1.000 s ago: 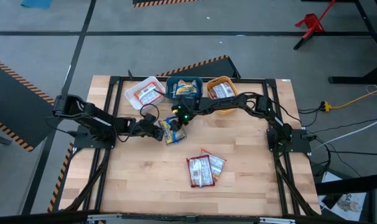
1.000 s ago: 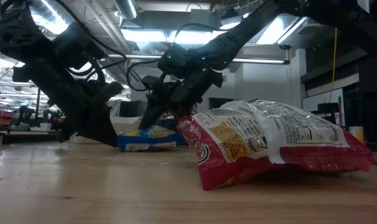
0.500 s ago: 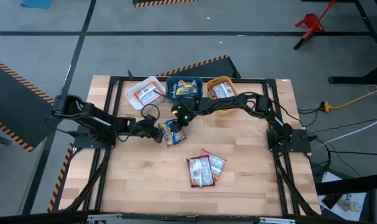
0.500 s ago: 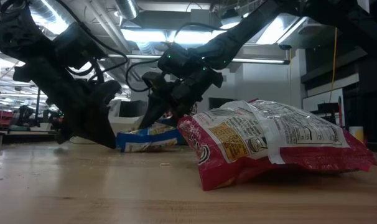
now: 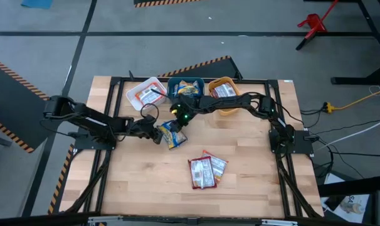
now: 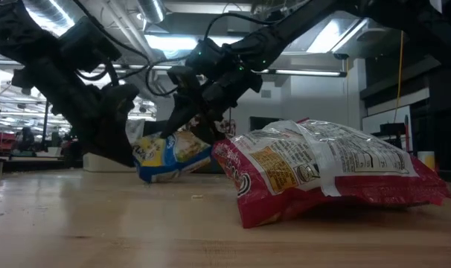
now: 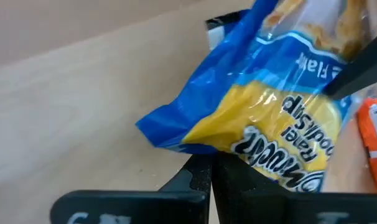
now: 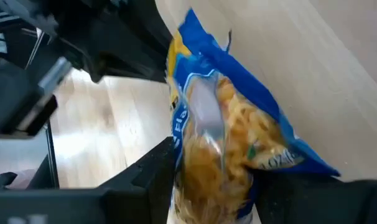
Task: Sort Maruchan noodles
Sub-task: Put the blue noodle pack into the blue bin
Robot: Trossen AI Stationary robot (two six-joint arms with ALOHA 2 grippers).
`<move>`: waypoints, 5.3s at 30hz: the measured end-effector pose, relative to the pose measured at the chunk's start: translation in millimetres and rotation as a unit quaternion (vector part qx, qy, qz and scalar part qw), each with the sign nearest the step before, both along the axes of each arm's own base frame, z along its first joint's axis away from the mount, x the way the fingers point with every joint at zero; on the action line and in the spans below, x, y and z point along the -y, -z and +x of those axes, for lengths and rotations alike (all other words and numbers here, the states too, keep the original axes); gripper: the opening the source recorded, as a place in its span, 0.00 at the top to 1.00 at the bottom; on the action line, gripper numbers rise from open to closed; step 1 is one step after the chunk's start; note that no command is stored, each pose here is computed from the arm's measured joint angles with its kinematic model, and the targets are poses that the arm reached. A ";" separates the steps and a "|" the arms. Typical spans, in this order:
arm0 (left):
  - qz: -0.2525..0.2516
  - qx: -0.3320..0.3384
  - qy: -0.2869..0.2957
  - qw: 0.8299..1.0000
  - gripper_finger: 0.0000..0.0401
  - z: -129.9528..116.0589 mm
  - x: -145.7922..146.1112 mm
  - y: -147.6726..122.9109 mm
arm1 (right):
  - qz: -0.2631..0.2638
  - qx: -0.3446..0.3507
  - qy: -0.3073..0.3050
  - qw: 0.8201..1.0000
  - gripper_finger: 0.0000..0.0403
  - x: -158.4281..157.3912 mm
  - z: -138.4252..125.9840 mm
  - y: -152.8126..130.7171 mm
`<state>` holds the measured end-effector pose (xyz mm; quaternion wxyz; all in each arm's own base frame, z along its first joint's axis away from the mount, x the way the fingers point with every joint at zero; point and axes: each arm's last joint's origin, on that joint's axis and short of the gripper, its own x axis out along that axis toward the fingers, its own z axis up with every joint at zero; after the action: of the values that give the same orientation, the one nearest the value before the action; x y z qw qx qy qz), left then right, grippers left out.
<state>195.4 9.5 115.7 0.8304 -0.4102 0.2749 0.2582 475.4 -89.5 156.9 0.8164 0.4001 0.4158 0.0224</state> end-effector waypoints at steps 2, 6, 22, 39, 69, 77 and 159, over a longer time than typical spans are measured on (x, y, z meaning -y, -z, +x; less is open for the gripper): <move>0.002 0.005 -0.002 1.000 1.00 -1.9 -0.1 -4.0 | -0.002 0.000 0.000 1.000 0.58 2.9 0.1 -2.6; 0.010 0.012 -0.011 1.000 1.00 -5.0 -0.7 -9.8 | -0.002 0.012 -0.002 1.000 0.60 9.7 1.4 -9.6; 0.023 0.004 -0.010 1.000 1.00 -6.8 -1.1 -9.9 | -0.027 0.034 -0.025 0.999 0.76 11.1 4.3 -19.2; 0.021 -0.006 -0.004 1.000 1.00 -7.9 -0.8 -8.6 | -0.107 0.047 0.027 0.993 0.77 81.0 -44.9 -82.7; 0.031 -0.005 -0.014 0.999 1.00 -7.9 -1.6 -8.8 | -0.279 0.104 -0.157 0.942 0.77 206.3 -114.8 -121.3; 0.052 -0.008 -0.019 0.998 1.00 -8.1 -2.7 -9.0 | -0.306 0.073 -0.169 0.934 0.77 206.7 -117.4 -118.9; 0.084 -0.011 -0.035 0.996 1.00 -8.3 -4.6 -9.7 | -0.422 -0.078 -0.182 0.885 0.45 168.9 -49.7 -82.1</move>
<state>187.1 14.0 125.4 0.8491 -0.3459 0.2469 0.3138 425.7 -258.4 239.0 0.8546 -0.0646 0.5138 -0.0385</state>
